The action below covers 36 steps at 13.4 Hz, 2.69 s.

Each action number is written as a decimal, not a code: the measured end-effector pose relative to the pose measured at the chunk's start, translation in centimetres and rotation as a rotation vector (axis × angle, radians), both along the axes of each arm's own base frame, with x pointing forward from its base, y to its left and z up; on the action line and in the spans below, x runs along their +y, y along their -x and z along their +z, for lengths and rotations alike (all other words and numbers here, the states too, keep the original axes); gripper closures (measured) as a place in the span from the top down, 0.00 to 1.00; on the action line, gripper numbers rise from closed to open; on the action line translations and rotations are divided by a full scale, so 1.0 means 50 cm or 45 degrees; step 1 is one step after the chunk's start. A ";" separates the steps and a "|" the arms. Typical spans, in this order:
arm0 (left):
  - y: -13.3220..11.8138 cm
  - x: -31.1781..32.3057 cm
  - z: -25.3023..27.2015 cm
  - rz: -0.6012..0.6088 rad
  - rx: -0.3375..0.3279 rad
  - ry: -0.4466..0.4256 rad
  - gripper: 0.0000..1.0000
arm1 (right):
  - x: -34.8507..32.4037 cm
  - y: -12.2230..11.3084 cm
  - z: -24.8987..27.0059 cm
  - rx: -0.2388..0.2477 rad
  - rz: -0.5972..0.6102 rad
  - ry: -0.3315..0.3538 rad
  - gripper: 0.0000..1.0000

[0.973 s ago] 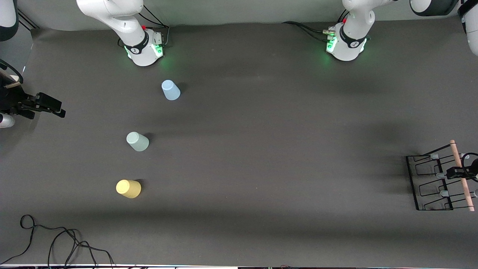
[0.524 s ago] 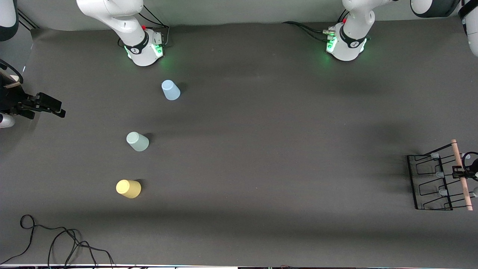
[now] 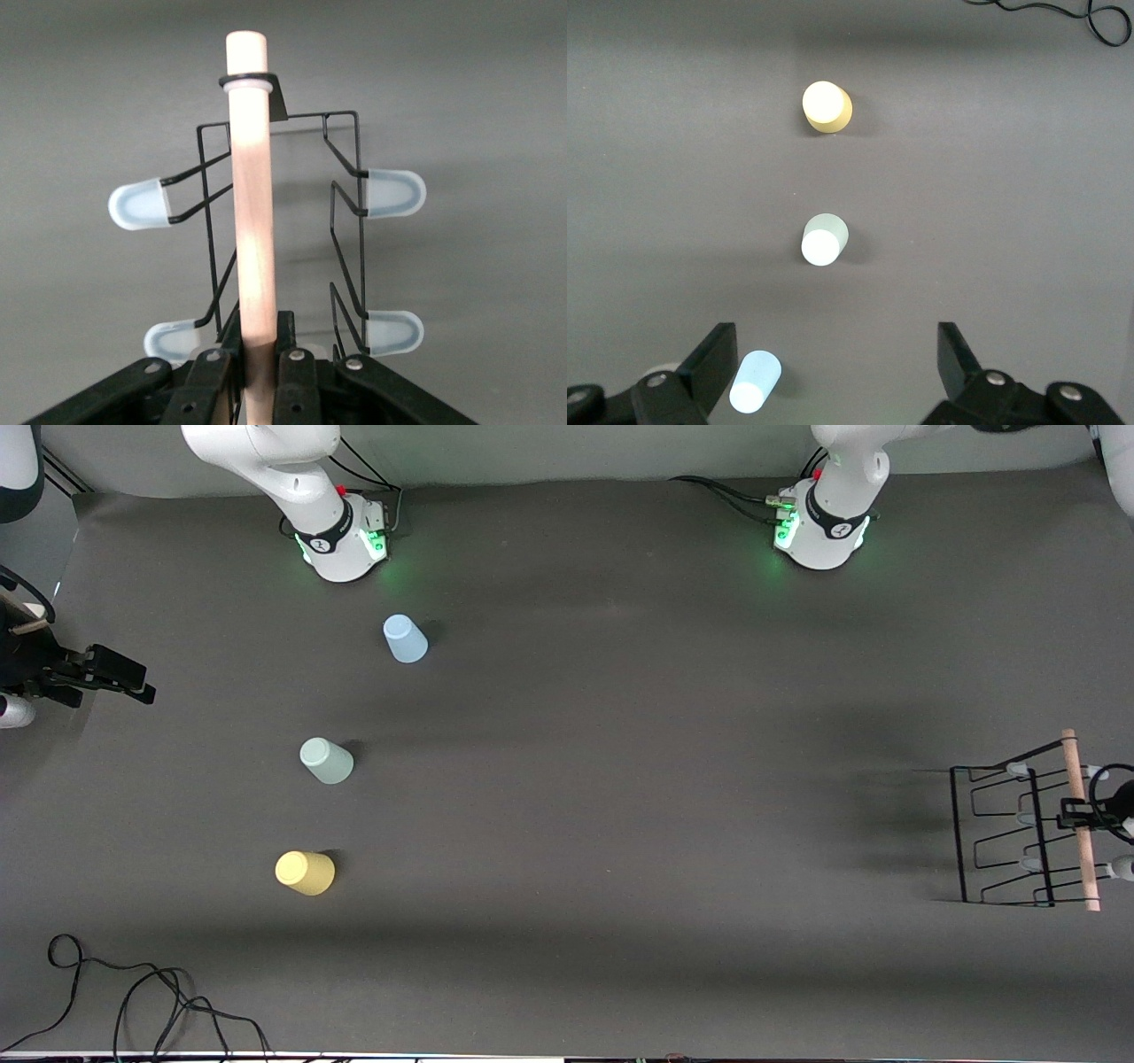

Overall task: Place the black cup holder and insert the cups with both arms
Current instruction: 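Grasp the wooden dowel of the black wire rack with the left gripper, then carry the rack to the table middle with the left gripper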

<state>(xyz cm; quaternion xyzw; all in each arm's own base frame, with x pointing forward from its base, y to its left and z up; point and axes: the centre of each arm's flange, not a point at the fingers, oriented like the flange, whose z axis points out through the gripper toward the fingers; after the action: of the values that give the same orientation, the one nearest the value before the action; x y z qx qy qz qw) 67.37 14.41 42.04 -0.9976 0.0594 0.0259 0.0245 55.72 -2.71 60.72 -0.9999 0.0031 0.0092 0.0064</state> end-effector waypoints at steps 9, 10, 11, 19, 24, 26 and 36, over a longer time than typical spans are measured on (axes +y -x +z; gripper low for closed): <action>0.152 -0.559 0.028 0.224 0.013 -0.016 0.16 | -0.012 0.001 0.001 -0.001 -0.016 0.000 1.00; 0.170 -0.631 0.030 0.251 0.003 -0.020 0.16 | -0.011 0.001 0.001 -0.001 -0.015 0.000 1.00; 0.190 -0.697 0.029 0.265 -0.012 -0.020 0.16 | -0.011 0.000 0.001 -0.001 -0.014 0.000 1.00; 0.345 -1.074 -0.113 0.181 -0.049 0.062 0.16 | -0.004 0.007 -0.005 0.040 -0.181 0.004 1.00; 0.396 -1.205 -0.174 0.169 -0.117 0.142 0.16 | -0.001 0.007 -0.007 0.043 -0.164 0.004 1.00; 0.398 -1.231 -0.148 0.184 -0.137 0.174 0.16 | 0.004 0.007 -0.013 0.052 -0.154 0.004 1.00; 0.425 -1.314 -0.175 0.150 -0.172 0.241 0.16 | 0.127 0.157 -0.075 0.066 0.016 -0.017 1.00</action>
<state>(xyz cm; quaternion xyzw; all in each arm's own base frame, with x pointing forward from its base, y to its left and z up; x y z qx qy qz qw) 46.12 -51.30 33.26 -0.9967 0.0012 -0.0455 -0.0675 47.90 3.62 56.96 -0.9993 -0.0032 0.0353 0.0129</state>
